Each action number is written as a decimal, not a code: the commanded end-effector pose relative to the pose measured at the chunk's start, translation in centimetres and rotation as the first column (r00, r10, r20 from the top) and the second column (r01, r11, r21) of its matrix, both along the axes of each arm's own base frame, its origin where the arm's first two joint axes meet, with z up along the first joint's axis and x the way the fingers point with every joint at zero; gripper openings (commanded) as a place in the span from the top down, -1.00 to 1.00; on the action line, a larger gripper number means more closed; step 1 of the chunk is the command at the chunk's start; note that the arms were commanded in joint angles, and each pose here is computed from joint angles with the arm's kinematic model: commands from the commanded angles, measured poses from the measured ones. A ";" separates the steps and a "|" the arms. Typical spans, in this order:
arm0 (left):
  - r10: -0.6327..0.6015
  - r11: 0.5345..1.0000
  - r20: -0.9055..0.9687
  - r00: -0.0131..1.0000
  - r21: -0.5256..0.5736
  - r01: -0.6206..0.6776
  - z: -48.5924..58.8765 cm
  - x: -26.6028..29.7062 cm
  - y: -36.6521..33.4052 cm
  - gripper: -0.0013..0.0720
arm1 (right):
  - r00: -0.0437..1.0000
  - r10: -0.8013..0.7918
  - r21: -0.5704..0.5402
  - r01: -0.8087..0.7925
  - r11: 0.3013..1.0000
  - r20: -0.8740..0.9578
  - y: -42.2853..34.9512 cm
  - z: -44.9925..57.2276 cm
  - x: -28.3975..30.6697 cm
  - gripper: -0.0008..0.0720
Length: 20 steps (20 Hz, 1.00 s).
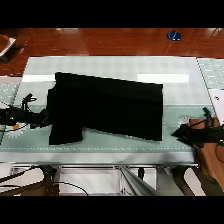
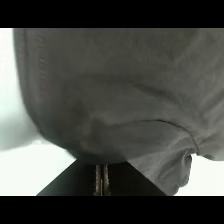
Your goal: Fold the shirts.
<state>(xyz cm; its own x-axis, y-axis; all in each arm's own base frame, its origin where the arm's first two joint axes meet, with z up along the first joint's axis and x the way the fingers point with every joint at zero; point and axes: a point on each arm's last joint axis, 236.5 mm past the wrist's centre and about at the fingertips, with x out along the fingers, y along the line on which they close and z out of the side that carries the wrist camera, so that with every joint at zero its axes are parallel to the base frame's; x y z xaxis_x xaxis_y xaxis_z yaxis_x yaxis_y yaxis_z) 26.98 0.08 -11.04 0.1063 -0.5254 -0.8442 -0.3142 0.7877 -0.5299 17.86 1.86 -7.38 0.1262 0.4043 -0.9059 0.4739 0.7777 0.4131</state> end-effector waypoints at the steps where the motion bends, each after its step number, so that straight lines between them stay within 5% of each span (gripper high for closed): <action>1: -0.004 1.000 0.001 1.000 -0.027 0.004 0.7 0.2 -0.5 0.92 | 0.999 0.023 0.049 -0.021 0.999 -0.034 2.7 -1.6 -1.2 -0.13; 11: 0.032 0.998 0.007 0.999 -0.059 -0.031 1.2 0.8 -1.0 0.92 | 0.996 0.074 0.122 -0.078 0.989 0.040 7.2 -3.5 3.9 -0.08; 14: 0.040 0.997 0.017 0.999 -0.067 -0.039 1.4 1.2 -1.1 0.92 | 0.982 0.122 0.147 -0.144 0.979 0.147 8.0 -1.4 6.3 0.92; 17: -0.021 0.994 0.169 0.985 -0.099 0.038 4.4 3.8 -1.6 0.92 | 0.961 0.192 0.042 -0.204 0.978 0.199 5.0 1.0 8.7 0.91; 20: 0.048 0.993 0.367 0.929 -0.119 -0.004 9.6 9.8 -1.4 0.92 | 0.939 0.187 -0.012 -0.192 0.981 0.289 3.4 4.1 12.3 0.91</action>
